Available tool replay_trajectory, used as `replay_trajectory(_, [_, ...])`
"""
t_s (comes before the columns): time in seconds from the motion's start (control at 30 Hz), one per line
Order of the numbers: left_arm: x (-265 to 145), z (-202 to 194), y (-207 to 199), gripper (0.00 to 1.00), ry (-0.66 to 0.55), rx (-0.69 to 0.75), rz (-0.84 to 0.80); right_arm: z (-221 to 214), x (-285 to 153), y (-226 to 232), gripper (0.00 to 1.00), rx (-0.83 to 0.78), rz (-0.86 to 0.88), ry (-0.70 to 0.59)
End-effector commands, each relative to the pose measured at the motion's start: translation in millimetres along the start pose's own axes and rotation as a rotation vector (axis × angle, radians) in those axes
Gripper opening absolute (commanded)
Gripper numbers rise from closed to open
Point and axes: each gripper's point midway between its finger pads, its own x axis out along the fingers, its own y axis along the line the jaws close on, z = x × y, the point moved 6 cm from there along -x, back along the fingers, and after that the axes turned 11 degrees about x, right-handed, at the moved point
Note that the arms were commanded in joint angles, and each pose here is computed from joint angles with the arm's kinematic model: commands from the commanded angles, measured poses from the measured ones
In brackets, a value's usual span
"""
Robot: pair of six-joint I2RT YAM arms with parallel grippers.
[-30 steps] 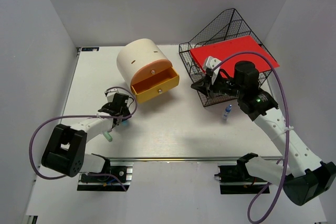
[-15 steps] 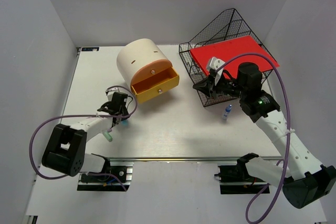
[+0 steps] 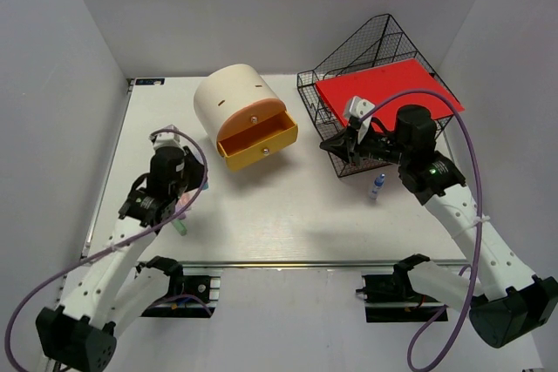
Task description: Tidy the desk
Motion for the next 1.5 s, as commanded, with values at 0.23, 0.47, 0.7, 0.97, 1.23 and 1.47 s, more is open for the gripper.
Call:
replay_trajectory(0.23, [-76, 52, -63, 0.0, -0.101, 0.238, -0.595, 8, -1, 2, 0.09, -0.019, 0.02, -0.043])
replay_trajectory(0.47, [-65, 96, -88, 0.0, -0.181, 0.471, -0.649, 5, -4, -3, 0.09, -0.027, -0.009, -0.043])
replay_trajectory(0.7, [-53, 129, -115, 0.0, -0.357, 0.744, -0.685, -1, -1, -8, 0.09, -0.018, -0.015, -0.032])
replay_trajectory(0.97, [-8, 118, -131, 0.0, -0.284, 0.957, -0.609, -5, -1, -9, 0.09, -0.022, -0.025, -0.023])
replay_trajectory(1.23, [14, 121, -126, 0.0, -0.265, 1.11, -0.423, -7, -1, -9, 0.09, -0.023, -0.023, -0.019])
replay_trajectory(1.47, [28, 109, -120, 0.09, -0.228, 1.169, -0.379, -6, -3, -9, 0.09, -0.025, -0.032, -0.022])
